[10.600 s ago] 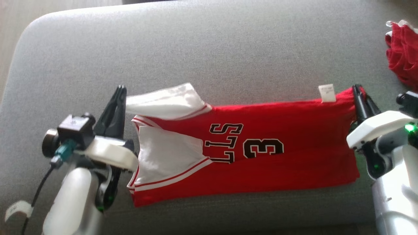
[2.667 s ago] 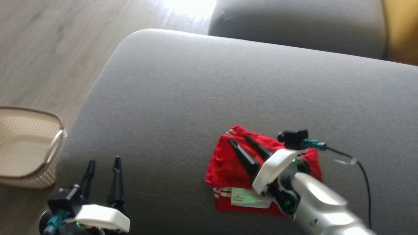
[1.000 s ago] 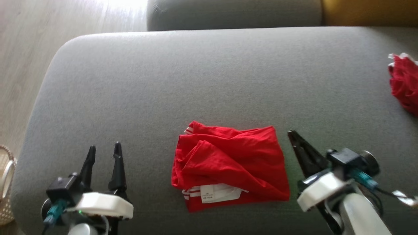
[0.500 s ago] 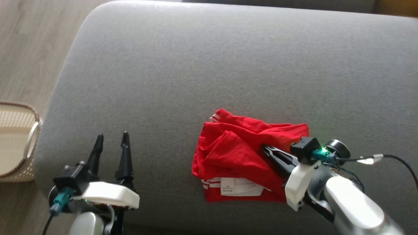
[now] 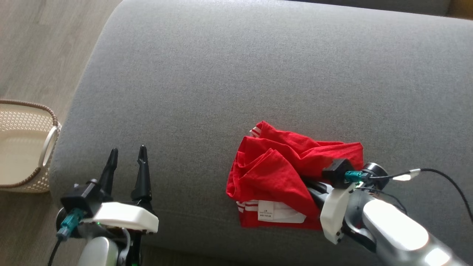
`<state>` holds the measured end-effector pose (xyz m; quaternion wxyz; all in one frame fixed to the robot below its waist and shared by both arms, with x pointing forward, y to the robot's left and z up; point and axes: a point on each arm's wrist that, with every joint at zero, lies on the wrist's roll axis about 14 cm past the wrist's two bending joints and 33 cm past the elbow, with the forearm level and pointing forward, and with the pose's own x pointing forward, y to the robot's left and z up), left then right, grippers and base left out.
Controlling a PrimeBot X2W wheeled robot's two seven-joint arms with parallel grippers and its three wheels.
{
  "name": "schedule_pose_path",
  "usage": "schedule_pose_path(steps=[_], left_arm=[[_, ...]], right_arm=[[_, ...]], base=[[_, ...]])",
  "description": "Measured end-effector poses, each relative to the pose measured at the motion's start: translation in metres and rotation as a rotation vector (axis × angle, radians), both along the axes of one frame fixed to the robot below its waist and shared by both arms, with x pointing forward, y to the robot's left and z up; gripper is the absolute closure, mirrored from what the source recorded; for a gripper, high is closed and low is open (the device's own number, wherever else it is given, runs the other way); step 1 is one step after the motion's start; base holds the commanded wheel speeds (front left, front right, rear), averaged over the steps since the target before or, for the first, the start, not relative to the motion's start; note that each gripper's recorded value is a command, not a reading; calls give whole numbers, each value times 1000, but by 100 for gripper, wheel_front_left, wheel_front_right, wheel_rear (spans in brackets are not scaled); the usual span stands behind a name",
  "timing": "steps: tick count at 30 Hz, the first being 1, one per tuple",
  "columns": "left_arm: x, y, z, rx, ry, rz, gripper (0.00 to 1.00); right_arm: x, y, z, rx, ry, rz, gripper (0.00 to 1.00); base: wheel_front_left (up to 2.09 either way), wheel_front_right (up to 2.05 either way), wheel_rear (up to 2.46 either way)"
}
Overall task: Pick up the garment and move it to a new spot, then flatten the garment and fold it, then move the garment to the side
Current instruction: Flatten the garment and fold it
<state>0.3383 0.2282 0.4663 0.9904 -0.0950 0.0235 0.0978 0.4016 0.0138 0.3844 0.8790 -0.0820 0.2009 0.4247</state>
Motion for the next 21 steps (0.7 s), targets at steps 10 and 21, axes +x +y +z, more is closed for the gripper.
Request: schedule_pose_path(steps=[10, 21], left_arm=[[1, -3, 7, -2, -25, -12, 0], [-1, -4, 12, -4, -42, -13, 0]], right_arm=[[-38, 36, 21, 83, -8, 157, 100], [-63, 32, 12, 55, 54, 221, 100]], base=[[0, 0, 0], [0, 0, 0]])
